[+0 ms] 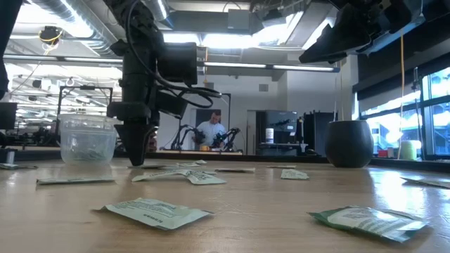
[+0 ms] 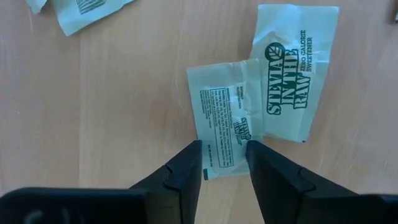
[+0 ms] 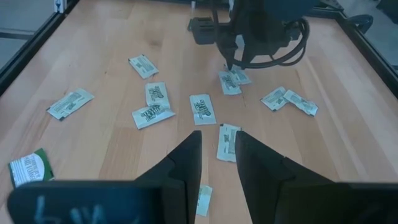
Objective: Pick and place Stevia / Truvia into bins
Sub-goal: Put the white stevia packet into the left transparent container
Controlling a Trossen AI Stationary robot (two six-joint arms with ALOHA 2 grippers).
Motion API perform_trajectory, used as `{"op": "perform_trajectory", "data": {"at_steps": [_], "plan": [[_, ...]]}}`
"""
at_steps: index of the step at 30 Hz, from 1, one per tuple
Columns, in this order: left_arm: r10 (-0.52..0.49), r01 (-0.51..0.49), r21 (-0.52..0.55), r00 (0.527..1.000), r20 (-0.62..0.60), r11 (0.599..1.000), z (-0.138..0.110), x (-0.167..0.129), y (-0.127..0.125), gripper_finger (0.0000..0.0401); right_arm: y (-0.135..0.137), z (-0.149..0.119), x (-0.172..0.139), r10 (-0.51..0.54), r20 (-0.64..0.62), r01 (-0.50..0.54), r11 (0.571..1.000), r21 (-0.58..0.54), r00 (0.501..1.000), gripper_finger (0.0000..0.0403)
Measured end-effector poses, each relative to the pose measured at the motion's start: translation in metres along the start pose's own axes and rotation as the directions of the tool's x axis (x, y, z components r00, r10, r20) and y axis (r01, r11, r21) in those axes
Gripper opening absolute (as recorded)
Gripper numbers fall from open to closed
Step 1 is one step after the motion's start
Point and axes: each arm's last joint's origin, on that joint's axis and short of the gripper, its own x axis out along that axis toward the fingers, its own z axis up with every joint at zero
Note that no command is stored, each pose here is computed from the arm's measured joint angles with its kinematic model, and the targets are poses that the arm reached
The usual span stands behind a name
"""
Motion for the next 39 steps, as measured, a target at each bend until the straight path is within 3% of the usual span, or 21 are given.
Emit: {"op": "perform_trajectory", "data": {"at_steps": [18,28,39], "plan": [[-0.01,0.01,0.036,1.0,-0.002,0.999,-0.001,0.0,-0.001,0.0053,0.0,0.0,0.0,0.0,0.0,0.0,1.0,-0.001,1.0,0.0101],[0.012,-0.012,0.066,1.0,0.005,0.998,0.015,-0.018,0.0,0.0047,0.0,0.0,0.0,0.0,0.0,0.0,1.0,0.001,1.0,0.0101],[0.018,-0.011,0.052,0.989,-0.144,0.999,0.011,-0.045,0.0,0.0043,0.0,0.0,0.0,0.0,0.0,0.0,1.0,0.0,1.0,0.0101]]}}
